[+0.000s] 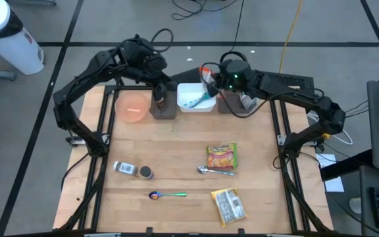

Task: Pick & Place Food Item
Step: Put the orange noodle pack into the right black bin

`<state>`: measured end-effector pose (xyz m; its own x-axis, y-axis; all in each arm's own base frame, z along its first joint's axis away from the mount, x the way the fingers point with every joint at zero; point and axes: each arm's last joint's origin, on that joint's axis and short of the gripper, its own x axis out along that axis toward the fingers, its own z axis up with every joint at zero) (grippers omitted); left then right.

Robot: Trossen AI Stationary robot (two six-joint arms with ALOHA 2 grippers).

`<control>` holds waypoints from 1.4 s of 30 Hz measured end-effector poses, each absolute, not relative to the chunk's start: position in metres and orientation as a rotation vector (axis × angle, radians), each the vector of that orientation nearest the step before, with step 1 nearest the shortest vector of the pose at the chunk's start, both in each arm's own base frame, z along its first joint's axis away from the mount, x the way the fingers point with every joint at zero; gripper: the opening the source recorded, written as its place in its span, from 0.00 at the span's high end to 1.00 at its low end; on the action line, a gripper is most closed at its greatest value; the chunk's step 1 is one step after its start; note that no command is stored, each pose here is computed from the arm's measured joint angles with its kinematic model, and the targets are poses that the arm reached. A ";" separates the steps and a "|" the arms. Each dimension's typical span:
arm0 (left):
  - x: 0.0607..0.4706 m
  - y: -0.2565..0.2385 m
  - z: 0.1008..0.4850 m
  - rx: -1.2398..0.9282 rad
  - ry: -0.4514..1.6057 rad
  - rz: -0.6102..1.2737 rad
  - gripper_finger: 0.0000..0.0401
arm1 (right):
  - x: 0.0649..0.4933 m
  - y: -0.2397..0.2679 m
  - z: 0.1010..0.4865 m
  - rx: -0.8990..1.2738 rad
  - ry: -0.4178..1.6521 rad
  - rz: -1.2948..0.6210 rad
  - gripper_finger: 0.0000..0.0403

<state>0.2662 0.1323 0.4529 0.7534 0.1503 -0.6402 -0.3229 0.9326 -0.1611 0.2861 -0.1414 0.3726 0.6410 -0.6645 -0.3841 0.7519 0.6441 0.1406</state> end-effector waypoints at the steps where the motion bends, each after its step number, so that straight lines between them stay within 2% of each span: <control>1: 0.266 0.132 0.450 -0.279 0.672 0.251 0.56 | 0.283 -0.139 0.373 0.304 0.288 -0.849 1.00; 9: 0.272 0.127 0.416 -0.331 0.534 0.108 0.56 | 0.247 -0.113 0.355 0.355 0.176 -1.022 1.00; 17: 0.275 0.121 0.391 -0.390 0.422 0.078 0.56 | 0.207 -0.097 0.319 0.413 0.048 -1.182 1.00; 29: 0.287 0.111 0.393 -0.402 0.293 0.030 0.56 | 0.195 -0.096 0.260 0.453 -0.059 -1.247 1.00; 42: 0.287 0.112 0.393 -0.421 0.292 0.036 0.56 | 0.183 -0.109 0.241 0.437 -0.069 -1.337 1.00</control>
<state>0.2869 0.1124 0.3929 0.9576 -0.0253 -0.2870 -0.0950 0.9127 -0.3975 0.1834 -0.1091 0.2411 0.2423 -0.9496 -0.1988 0.9243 0.1637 0.3447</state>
